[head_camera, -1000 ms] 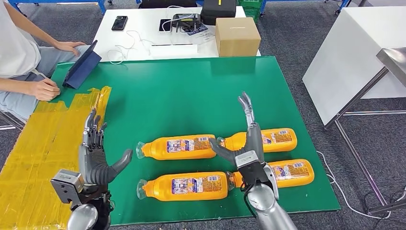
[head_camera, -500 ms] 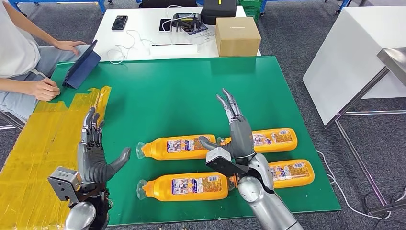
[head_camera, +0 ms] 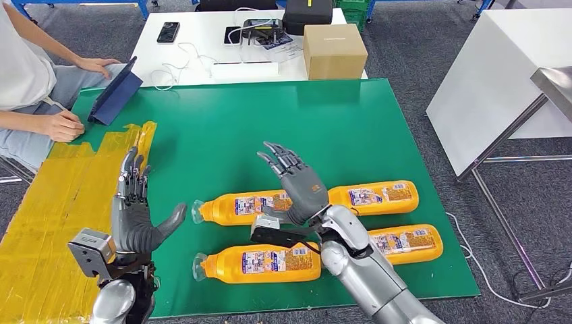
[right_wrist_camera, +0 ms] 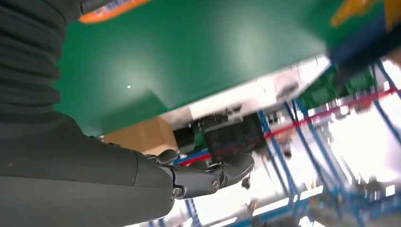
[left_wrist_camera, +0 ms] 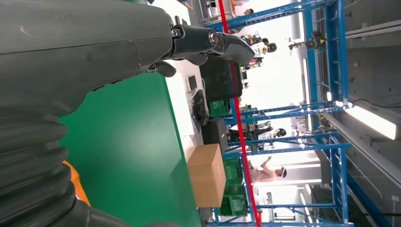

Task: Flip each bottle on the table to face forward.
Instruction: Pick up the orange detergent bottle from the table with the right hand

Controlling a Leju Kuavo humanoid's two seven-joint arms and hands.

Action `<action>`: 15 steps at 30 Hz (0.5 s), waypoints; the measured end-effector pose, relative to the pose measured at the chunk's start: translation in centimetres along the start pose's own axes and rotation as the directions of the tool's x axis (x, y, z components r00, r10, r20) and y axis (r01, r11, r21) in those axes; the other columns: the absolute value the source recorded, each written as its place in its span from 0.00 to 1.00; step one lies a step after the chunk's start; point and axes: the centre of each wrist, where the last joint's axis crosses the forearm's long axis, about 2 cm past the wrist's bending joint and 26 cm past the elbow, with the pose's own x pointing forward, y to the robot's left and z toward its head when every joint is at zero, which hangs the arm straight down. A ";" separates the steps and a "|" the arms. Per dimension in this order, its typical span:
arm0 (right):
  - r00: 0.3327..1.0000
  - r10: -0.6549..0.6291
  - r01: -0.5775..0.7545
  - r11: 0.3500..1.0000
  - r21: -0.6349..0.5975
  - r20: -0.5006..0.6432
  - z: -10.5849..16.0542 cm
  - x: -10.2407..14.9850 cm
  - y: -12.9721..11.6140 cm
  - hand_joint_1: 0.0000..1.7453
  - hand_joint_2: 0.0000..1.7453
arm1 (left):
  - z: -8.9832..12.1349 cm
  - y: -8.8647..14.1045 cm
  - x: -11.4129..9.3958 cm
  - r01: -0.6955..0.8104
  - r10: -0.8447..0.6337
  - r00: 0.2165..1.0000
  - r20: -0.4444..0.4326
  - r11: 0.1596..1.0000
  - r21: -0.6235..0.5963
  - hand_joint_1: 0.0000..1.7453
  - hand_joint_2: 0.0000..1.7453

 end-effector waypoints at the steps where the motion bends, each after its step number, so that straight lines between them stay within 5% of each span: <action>1: 1.000 0.016 -0.016 0.999 0.039 0.005 -0.5 0.0 0.2 0.00 1.00 | -0.2 -0.1 0.0 -0.006 0.006 1.000 0.001 1.000 -0.005 0.00 1.00; 6: 0.995 0.080 -0.094 0.952 0.291 0.061 -3.0 0.1 2.0 0.00 1.00 | -1.9 -1.2 -0.3 -0.062 0.063 0.998 0.011 0.997 -0.055 0.00 1.00; 15: 0.989 0.110 -0.141 0.882 0.450 0.096 -5.2 0.5 3.4 0.00 1.00 | -3.4 -2.6 -1.0 -0.101 0.102 0.995 0.008 0.990 -0.100 0.00 1.00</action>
